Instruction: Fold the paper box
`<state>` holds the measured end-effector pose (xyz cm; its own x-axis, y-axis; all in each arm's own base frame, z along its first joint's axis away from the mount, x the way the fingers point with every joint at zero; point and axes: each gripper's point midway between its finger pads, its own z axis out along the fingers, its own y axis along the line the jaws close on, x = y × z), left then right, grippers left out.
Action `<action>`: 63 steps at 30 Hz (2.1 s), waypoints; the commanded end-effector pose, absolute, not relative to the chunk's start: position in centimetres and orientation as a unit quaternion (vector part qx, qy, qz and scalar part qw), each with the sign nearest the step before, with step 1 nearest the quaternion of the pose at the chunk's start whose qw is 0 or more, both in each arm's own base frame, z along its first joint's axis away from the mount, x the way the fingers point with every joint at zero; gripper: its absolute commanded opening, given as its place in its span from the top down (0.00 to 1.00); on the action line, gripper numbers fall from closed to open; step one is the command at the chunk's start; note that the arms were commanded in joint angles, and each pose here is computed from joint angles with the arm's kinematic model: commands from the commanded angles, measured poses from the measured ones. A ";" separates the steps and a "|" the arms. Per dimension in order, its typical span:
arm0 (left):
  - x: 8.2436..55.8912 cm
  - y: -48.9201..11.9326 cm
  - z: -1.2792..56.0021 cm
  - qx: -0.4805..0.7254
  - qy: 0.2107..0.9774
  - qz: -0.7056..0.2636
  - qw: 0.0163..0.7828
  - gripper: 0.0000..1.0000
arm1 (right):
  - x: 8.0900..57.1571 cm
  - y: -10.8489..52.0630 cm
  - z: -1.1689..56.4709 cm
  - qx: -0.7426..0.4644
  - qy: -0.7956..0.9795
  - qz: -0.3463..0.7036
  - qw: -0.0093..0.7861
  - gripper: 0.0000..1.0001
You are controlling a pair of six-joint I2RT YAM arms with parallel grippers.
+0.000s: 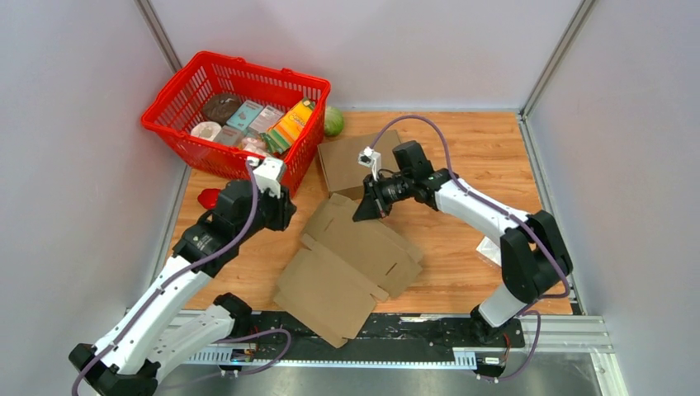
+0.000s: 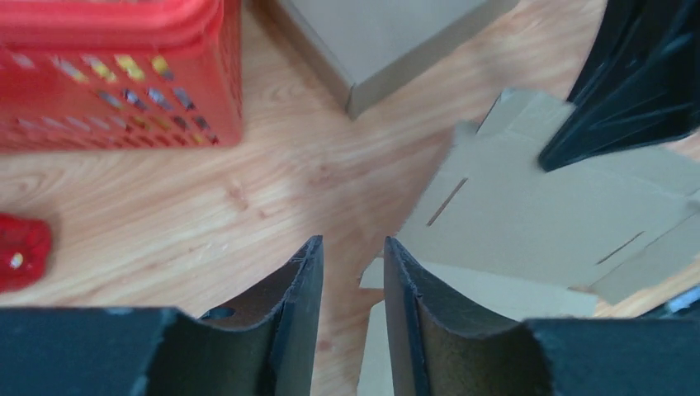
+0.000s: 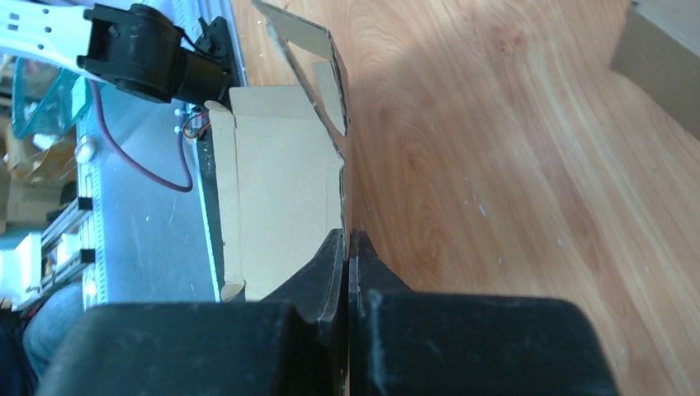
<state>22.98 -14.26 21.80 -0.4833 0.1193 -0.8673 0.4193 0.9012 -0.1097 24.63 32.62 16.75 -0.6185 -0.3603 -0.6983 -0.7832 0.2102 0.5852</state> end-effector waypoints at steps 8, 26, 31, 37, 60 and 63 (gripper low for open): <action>23.6 -22.0 32.8 0.151 0.782 -0.338 0.501 0.83 | 24.1 32.2 20.7 -0.365 0.747 0.478 0.284 1.00; 26.1 -27.4 29.1 0.176 0.809 -0.310 0.468 0.95 | 23.7 33.1 23.6 -0.356 0.732 0.491 0.309 1.00; 24.3 -28.3 25.8 0.176 0.823 -0.332 0.426 0.95 | 23.3 33.5 24.7 -0.343 0.725 0.514 0.305 1.00; 22.5 -26.6 23.0 0.176 0.835 -0.316 0.414 0.95 | 22.9 33.5 26.2 -0.340 0.712 0.533 0.305 1.00; 24.2 -13.6 19.4 -0.041 0.888 -0.211 0.406 0.78 | 22.0 32.6 27.2 -0.361 0.695 0.542 0.304 1.00; 24.2 -16.0 19.1 -0.014 0.882 -0.266 0.389 0.83 | 22.2 32.7 27.0 -0.361 0.697 0.541 0.304 1.00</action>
<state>23.61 -12.38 16.98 -0.7015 -0.2103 -0.6809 0.0516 0.9380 -0.3428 22.17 32.44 24.55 -0.6135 -0.2087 -0.7616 -0.7891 0.1995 0.5809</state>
